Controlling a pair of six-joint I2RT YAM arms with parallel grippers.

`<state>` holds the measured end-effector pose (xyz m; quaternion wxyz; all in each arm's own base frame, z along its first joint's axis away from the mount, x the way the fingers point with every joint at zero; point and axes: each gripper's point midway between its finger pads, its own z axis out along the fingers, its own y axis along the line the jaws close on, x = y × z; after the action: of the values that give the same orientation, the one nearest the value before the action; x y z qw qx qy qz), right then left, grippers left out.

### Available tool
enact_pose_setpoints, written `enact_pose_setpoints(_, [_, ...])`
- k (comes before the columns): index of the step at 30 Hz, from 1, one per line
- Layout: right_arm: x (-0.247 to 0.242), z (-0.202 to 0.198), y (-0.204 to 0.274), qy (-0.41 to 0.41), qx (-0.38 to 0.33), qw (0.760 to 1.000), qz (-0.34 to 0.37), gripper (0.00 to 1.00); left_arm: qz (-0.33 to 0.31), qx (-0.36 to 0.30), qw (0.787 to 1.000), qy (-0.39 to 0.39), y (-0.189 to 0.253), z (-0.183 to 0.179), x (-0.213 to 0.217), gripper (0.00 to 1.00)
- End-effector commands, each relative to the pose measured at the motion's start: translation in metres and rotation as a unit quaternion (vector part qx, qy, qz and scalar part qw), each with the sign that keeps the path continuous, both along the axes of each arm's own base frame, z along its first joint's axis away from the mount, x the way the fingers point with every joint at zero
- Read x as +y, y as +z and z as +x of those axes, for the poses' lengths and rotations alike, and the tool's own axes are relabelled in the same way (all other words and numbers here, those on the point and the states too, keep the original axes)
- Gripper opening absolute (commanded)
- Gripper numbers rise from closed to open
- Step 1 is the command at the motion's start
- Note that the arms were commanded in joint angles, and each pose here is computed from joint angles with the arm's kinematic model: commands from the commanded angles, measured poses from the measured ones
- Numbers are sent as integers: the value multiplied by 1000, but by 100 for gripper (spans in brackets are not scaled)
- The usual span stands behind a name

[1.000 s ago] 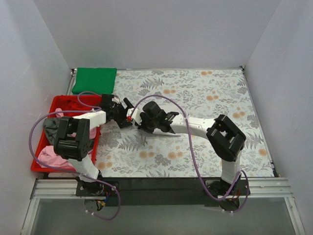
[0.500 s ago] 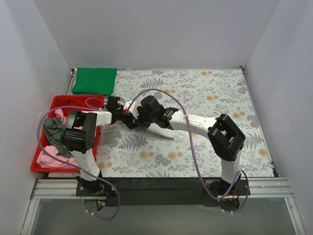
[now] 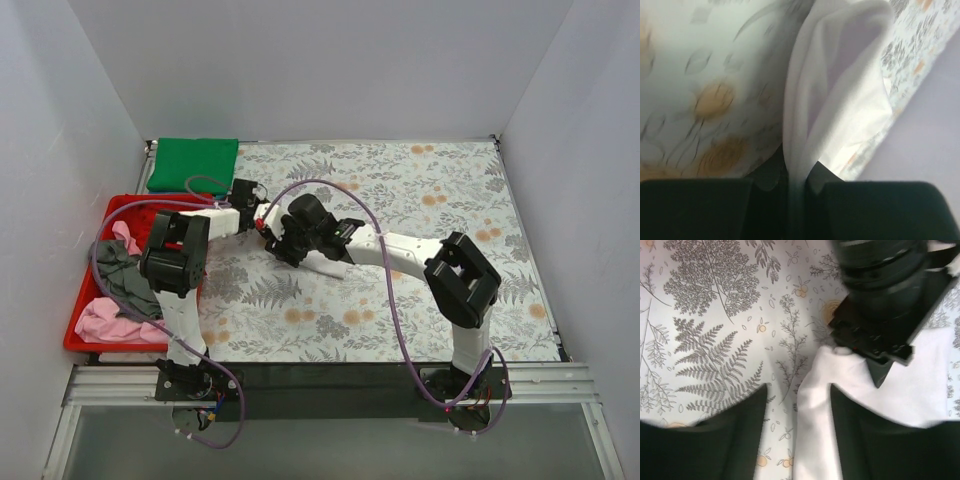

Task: Fold and stack the t-shirts
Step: Neatly place the folded tshirt to the corner

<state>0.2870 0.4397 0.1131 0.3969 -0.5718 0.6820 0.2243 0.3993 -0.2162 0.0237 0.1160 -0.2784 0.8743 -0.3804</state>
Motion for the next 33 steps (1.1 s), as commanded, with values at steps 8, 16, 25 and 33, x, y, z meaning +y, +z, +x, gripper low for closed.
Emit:
enact_pose_setpoints(8, [-96,37,64,-98,23,994,33,98,280,-147,940,-127,28,103,56,0])
enact_pose_setpoints(16, [-175,51,48,-157,22,987,-2,98,331,-277,879,-203,79,168,79,0])
enact_pose_setpoints(25, [-201,43,36,-178,24,984,-15,98,377,-346,840,-180,142,214,119,0])
enact_pose_setpoints(33, [-204,42,32,-180,27,983,-21,99,397,-392,813,-166,187,219,133,0])
